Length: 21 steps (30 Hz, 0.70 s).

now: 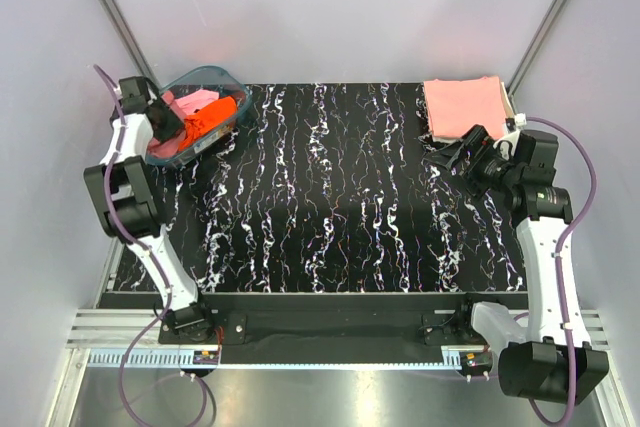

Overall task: Fold and stack the t-shirts
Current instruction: Grab the tshirt from the pile

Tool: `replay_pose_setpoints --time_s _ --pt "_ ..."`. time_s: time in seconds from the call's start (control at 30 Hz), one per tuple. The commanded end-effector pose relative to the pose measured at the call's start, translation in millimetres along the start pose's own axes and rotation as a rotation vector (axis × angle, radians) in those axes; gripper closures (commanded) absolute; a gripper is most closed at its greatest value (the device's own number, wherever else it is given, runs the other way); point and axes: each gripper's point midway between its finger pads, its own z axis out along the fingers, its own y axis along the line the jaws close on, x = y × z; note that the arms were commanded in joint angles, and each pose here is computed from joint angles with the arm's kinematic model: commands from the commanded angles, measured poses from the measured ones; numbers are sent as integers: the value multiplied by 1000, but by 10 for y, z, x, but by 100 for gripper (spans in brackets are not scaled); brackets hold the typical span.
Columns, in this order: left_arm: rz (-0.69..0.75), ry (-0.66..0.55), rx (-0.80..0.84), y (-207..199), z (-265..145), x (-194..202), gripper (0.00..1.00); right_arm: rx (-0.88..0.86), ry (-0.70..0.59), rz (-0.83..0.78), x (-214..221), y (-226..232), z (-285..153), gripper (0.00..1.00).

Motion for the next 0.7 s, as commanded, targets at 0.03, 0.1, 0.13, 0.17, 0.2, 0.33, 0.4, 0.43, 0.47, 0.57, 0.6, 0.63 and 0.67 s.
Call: replay_pose_setpoints --time_s 0.03,0.1,0.13,0.17,0.2,0.33,0.4,0.43,0.47,0.57,0.6,0.63,0.67 --pt "40 -18 141 -333 80 -246 75 -84 -32 -65 -101 259 -82 0" --pt "59 -36 244 -593 -71 -398 100 -83 -42 -67 -115 269 -96 0" --pt "56 -60 282 -707 -206 -510 100 -83 -45 -67 -116 274 -103 0" --pt "72 -89 368 -933 -408 -666 100 -83 -50 -68 -119 279 -113 0" --pt "81 -109 426 -1081 -573 -765 100 -84 -51 -66 -118 283 -117 0" --pt "87 -215 858 -1971 -1771 -1221 100 -87 -55 -51 -95 291 -143 0" --pt "157 -316 1112 -2330 -2493 -1370 100 -108 -50 -49 -63 338 -181 0" --pt "94 -299 1207 -2455 -2884 -1374 100 -107 -49 -41 -50 331 -182 0" --pt "161 -351 1314 -2564 -3225 -1363 100 -107 -56 -43 -46 334 -198 0" --pt "158 -218 1388 -2699 -3469 -1022 100 -92 -67 -34 -23 283 -205 0" --pt "152 -160 1393 -2713 -3428 -865 98 -92 -65 -30 -8 275 -206 0" --pt "166 -107 1419 -2758 -3549 -631 98 -93 -55 -21 26 254 -196 0" --pt "140 -6 1396 -2648 -3232 -318 98 -95 -52 -19 50 246 -202 0"
